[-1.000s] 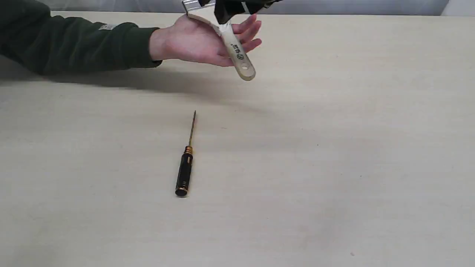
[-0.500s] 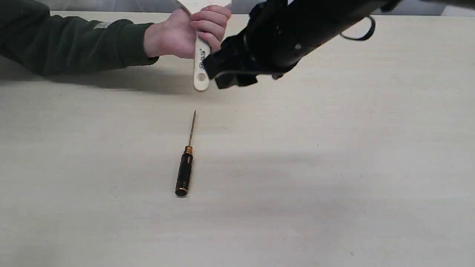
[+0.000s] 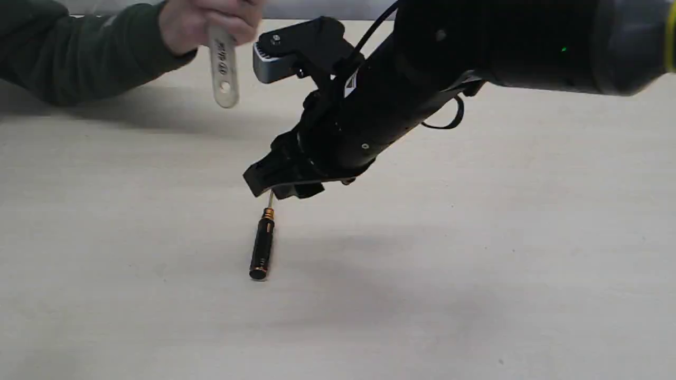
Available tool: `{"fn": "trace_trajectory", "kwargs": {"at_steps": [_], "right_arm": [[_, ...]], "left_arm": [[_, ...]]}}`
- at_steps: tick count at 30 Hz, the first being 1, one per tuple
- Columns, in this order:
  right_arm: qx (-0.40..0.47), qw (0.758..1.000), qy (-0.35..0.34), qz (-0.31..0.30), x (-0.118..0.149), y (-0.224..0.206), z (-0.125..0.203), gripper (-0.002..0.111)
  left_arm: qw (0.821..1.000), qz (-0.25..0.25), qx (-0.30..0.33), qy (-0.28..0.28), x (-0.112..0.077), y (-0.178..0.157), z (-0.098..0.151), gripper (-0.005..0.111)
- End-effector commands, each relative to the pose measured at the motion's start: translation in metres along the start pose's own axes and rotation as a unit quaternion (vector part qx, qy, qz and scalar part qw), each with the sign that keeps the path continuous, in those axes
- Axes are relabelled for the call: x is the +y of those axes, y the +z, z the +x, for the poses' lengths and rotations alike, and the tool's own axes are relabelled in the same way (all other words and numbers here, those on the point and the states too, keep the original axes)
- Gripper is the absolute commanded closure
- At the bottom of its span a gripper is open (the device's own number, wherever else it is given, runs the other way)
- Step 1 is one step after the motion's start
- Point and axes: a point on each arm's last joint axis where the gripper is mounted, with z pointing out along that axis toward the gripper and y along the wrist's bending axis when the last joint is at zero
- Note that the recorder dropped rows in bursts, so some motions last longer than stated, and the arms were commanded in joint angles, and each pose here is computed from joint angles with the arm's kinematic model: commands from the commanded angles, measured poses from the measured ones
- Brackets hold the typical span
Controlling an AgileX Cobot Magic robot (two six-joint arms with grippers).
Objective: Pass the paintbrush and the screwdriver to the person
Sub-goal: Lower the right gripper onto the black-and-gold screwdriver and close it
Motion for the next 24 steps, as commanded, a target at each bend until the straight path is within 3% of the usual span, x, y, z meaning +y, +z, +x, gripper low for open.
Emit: {"fn": "trace_trajectory", "kwargs": {"at_steps": [1,24], "right_arm": [[0.016,1.000,0.011,0.000,-0.003,0.016,0.002,0.051],[0.105,0.991,0.084,0.001,-0.013,0.096,-0.013,0.049]], "left_arm": [[1.000,0.004,-0.006,-0.001,0.000,0.000,-0.001,0.107],[1.000,0.004,-0.005,-0.003,-0.001,0.000,0.000,0.107]]}}
